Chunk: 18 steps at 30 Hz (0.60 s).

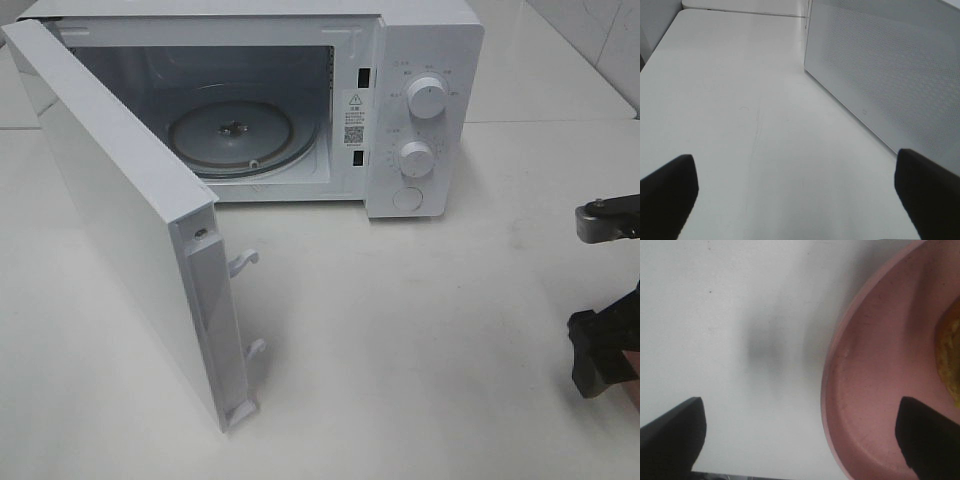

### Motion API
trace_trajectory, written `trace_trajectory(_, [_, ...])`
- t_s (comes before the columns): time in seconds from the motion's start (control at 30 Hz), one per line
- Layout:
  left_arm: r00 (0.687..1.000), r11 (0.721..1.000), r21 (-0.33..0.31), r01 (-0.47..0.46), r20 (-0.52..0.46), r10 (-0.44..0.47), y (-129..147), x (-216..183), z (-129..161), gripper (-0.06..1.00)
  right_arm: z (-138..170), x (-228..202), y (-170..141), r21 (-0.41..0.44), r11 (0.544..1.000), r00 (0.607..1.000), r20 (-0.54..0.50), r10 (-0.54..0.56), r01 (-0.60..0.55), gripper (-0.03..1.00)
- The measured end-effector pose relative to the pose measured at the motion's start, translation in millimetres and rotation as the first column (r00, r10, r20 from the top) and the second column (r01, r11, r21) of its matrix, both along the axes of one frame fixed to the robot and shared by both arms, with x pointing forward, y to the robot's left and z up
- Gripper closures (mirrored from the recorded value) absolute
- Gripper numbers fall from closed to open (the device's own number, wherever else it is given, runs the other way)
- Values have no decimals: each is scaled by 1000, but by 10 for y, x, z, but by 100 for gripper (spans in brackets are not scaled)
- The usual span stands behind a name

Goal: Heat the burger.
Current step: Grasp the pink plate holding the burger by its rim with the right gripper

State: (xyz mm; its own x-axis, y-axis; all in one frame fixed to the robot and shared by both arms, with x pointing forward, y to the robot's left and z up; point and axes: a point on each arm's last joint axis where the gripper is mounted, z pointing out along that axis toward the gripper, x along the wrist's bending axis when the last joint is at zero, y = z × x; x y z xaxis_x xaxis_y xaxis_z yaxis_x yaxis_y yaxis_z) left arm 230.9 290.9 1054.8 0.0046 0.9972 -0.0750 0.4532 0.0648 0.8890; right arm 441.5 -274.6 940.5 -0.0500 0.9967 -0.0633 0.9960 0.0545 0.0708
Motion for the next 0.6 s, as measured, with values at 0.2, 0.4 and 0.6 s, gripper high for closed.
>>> trace_trajectory(0.2, [1000, 1000, 0, 0, 0, 0, 0, 0, 0, -4, -209, 67, 2, -15, 1000, 999, -45, 6, -7, 0])
trace_trajectory(0.4, [1000, 1000, 0, 0, 0, 0, 0, 0, 0, -4, -328, 109, -49, -20, 1000, 997, -70, -24, 23, 1])
trace_trajectory(0.6, [1000, 1000, 0, 0, 0, 0, 0, 0, 0, -4, -362, 151, -119, -15, 998, 997, -47, -56, 56, 3])
